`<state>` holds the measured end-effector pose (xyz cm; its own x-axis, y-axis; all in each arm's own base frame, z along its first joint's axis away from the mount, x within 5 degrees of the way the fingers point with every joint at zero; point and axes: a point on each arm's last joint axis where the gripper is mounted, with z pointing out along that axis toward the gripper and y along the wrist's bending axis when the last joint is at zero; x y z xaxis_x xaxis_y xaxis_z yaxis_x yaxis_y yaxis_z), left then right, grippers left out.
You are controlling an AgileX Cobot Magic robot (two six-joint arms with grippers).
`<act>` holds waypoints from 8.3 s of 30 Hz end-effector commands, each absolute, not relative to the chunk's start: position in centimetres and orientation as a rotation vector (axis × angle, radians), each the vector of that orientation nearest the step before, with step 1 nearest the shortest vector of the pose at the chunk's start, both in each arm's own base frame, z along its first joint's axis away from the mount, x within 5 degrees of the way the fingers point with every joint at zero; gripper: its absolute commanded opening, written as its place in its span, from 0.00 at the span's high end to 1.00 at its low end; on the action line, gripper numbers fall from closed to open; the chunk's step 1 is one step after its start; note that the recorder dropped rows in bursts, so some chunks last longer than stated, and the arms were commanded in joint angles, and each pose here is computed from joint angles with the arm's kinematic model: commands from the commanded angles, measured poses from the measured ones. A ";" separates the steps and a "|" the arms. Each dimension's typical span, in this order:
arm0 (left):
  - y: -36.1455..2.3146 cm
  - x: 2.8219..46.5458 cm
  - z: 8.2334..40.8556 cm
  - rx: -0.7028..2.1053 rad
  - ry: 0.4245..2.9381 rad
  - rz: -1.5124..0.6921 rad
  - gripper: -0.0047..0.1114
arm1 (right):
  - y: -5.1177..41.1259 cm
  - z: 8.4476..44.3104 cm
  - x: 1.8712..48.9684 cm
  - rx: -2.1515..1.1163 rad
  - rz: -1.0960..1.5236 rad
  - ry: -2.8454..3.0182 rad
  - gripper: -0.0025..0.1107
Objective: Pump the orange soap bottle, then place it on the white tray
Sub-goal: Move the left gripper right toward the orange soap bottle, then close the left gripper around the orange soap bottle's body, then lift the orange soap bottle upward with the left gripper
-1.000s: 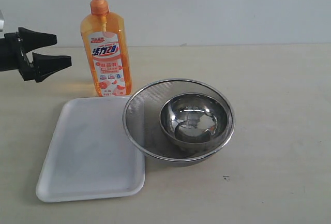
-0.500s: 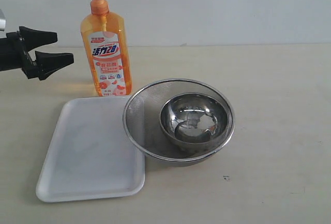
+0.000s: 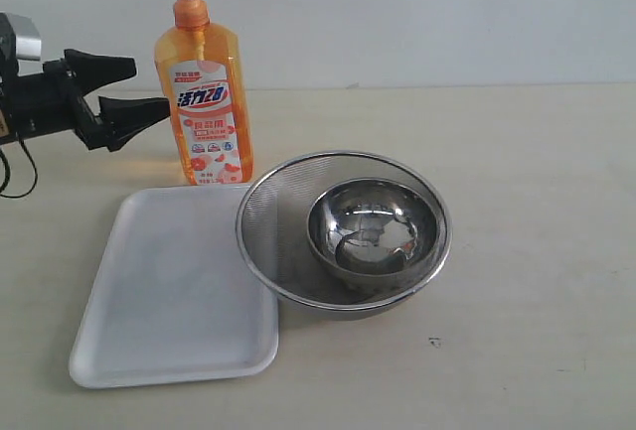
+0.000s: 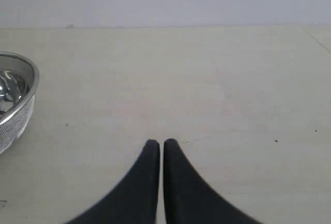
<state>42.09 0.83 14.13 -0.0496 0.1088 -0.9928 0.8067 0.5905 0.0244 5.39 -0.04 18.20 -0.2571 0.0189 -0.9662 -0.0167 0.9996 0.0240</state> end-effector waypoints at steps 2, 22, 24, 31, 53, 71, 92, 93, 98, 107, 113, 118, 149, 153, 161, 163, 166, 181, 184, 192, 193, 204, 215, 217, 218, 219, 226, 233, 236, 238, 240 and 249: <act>0.1 43.2 12.6 0.658 1.514 -0.667 0.08 | 0.0 18.3 5.4 -0.004 0.027 1.814 0.98; -4.7 44.4 11.7 0.930 1.455 -0.743 0.08 | 0.0 18.3 5.4 -0.004 0.027 1.814 0.98; -4.6 44.8 11.5 0.931 1.450 -0.740 0.08 | 0.0 18.3 5.4 -0.004 0.027 1.814 0.98; -4.7 44.9 11.2 0.939 1.449 -0.738 0.08 | 0.0 18.3 5.4 -0.004 0.027 1.814 0.98; -4.7 44.8 11.1 0.950 1.456 -0.747 0.08 | 0.0 18.3 5.4 -0.004 0.027 1.814 0.98; -6.5 44.7 11.2 0.956 1.435 -0.770 0.08 | 0.0 18.3 5.4 -0.004 0.027 1.814 0.98; -6.3 45.3 11.6 0.845 1.457 -0.772 0.92 | 0.0 18.3 5.4 -0.004 0.027 1.814 0.98; -6.2 45.4 11.5 0.827 1.480 -0.767 0.92 | 0.0 18.3 5.4 -0.004 0.027 1.814 0.98; -5.0 46.1 10.9 0.696 1.573 -0.698 0.92 | 0.0 18.3 5.4 -0.004 0.027 1.814 0.98; -3.3 45.2 11.7 0.660 1.557 -0.614 0.92 | 0.0 18.3 5.4 -0.004 0.027 1.814 0.98; -2.5 43.9 12.1 0.571 1.562 -0.422 0.92 | 0.0 18.3 5.4 -0.004 0.027 1.814 0.98; -2.8 43.1 11.6 0.580 1.537 -0.399 0.92 | 0.0 18.3 5.4 -0.004 0.027 1.814 0.98; -3.3 42.7 12.5 0.561 1.444 -0.489 0.23 | 0.0 18.3 5.4 -0.004 0.027 1.814 0.98; -2.9 42.9 12.7 0.507 1.442 -0.473 0.21 | 0.0 18.3 5.4 -0.004 0.027 1.814 0.98; -2.7 43.1 12.8 0.474 1.441 -0.463 0.20 | 0.0 18.3 5.4 -0.004 0.027 1.814 0.98; -2.7 43.1 12.8 0.474 1.441 -0.463 0.20 | 0.0 18.3 5.4 -0.004 0.027 1.814 0.98; -3.1 43.4 12.9 0.493 1.428 -0.467 0.20 | 0.0 18.3 5.4 -0.004 0.027 1.814 0.98; -5.0 44.9 11.8 0.499 1.414 -0.491 0.20 | 0.0 18.3 5.4 -0.004 0.027 1.814 0.98; -5.0 45.3 11.5 0.491 1.406 -0.487 0.20 | 0.0 18.3 5.4 -0.004 0.027 1.814 0.98; -5.3 46.1 12.0 0.491 1.396 -0.481 0.20 | 0.0 18.3 5.4 -0.004 0.027 1.814 0.98; -5.4 46.2 12.0 0.494 1.402 -0.477 0.20 | 0.0 18.3 5.4 -0.004 0.027 1.814 0.98; -5.9 47.2 10.7 0.495 1.419 -0.477 0.20 | 0.0 18.3 5.4 -0.004 0.027 1.814 0.98; -5.8 47.6 10.8 0.477 1.404 -0.473 0.22 | 0.0 18.3 5.4 -0.004 0.027 1.814 0.98; -5.8 47.7 10.9 0.478 1.398 -0.473 0.28 | 0.0 18.3 5.4 -0.004 0.027 1.814 0.98; -5.8 47.7 10.9 0.478 1.401 -0.472 0.34 | 0.0 18.3 5.4 -0.004 0.027 1.814 0.98; -5.8 47.7 10.9 0.478 1.401 -0.472 0.41 | 0.0 18.3 5.4 -0.004 0.027 1.814 0.98; -5.8 47.7 11.0 0.481 1.397 -0.468 0.92 | 0.0 18.3 5.4 -0.004 0.027 1.814 0.98; -5.7 47.9 12.0 0.461 1.325 -0.484 0.92 | 0.0 18.3 5.4 -0.004 0.027 1.814 0.98; -5.7 48.0 12.6 0.457 1.313 -0.482 0.92 | 0.0 18.3 5.4 -0.004 0.027 1.814 0.98; -5.7 48.0 13.2 0.457 1.303 -0.477 0.92 | 0.0 18.3 5.4 -0.004 0.027 1.814 0.98; -5.7 48.0 14.1 0.460 1.286 -0.471 0.92 | 0.0 18.3 5.4 -0.004 0.027 1.814 0.98; -5.6 48.0 15.1 0.448 1.298 -0.471 0.92 | 0.0 18.3 5.4 -0.004 0.027 1.814 0.98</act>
